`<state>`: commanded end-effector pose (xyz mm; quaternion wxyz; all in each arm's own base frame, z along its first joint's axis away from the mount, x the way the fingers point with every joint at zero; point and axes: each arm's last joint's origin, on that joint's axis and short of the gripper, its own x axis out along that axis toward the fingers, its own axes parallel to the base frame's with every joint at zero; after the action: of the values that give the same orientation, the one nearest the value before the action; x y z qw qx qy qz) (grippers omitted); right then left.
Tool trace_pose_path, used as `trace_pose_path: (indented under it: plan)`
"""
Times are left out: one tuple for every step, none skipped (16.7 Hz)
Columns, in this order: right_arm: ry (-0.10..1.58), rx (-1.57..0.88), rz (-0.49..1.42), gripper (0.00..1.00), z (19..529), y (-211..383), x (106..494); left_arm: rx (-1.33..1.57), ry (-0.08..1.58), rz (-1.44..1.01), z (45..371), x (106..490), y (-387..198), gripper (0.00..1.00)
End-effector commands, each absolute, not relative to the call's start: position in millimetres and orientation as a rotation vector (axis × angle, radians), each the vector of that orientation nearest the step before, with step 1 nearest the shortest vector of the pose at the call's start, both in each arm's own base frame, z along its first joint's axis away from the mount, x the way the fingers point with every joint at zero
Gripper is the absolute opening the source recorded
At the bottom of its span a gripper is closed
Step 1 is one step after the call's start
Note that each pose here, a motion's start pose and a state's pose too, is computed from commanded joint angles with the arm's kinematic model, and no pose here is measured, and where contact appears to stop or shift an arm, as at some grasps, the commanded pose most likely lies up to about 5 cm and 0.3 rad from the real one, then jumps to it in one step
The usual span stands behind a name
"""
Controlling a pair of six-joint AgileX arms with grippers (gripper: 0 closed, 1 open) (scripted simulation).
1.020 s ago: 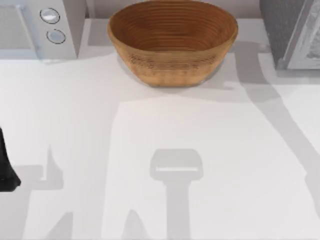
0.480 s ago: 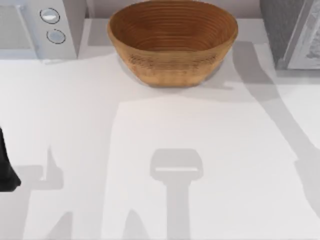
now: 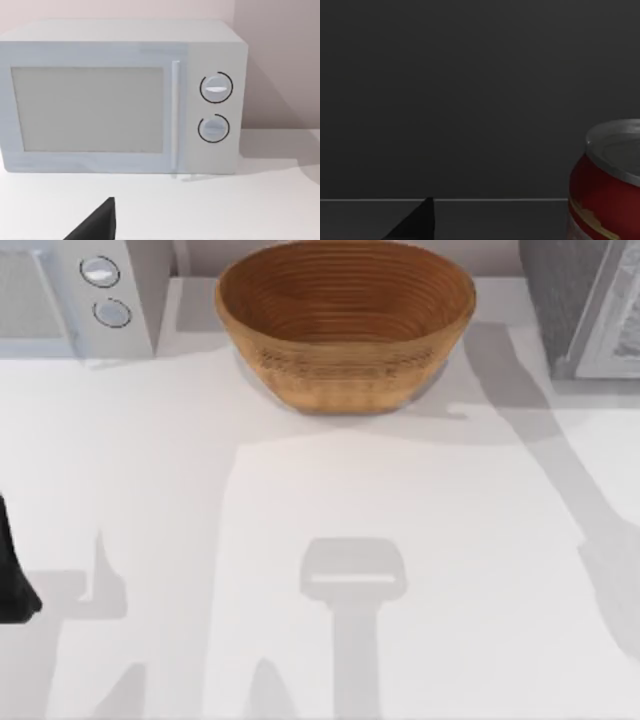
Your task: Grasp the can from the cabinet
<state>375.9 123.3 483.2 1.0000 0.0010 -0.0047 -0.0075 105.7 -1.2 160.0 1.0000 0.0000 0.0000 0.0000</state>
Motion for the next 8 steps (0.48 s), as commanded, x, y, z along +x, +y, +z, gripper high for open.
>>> trace_pose_path:
  plan:
    - [-0.009,0.002,-0.015,0.92,483.2,123.3,375.9,0.0,0.0,0.0,160.0,105.7,-1.2,1.0]
    - [-0.009,0.002,-0.015,0.85,483.2,123.3,375.9,0.0,0.0,0.0,160.0,105.7,-1.2,1.0]
    - [-0.009,0.002,-0.015,0.77,483.2,123.3,375.9,0.0,0.0,0.0,160.0,105.7,-1.2,1.0]
    - [-0.009,0.002,-0.015,0.7,483.2,123.3,375.9,0.0,0.0,0.0,160.0,105.7,-1.2,1.0]
    - [-0.009,0.002,-0.015,0.62,483.2,123.3,375.9,0.0,0.0,0.0,160.0,105.7,-1.2,1.0]
    - [-0.009,0.002,-0.015,0.55,483.2,123.3,375.9,0.0,0.0,0.0,160.0,105.7,-1.2,1.0]
    - [-0.009,0.002,-0.015,0.47,483.2,123.3,375.9,0.0,0.0,0.0,160.0,105.7,-1.2,1.0]
    - [-0.009,0.002,-0.015,0.4,483.2,123.3,375.9,0.0,0.0,0.0,160.0,105.7,-1.2,1.0]
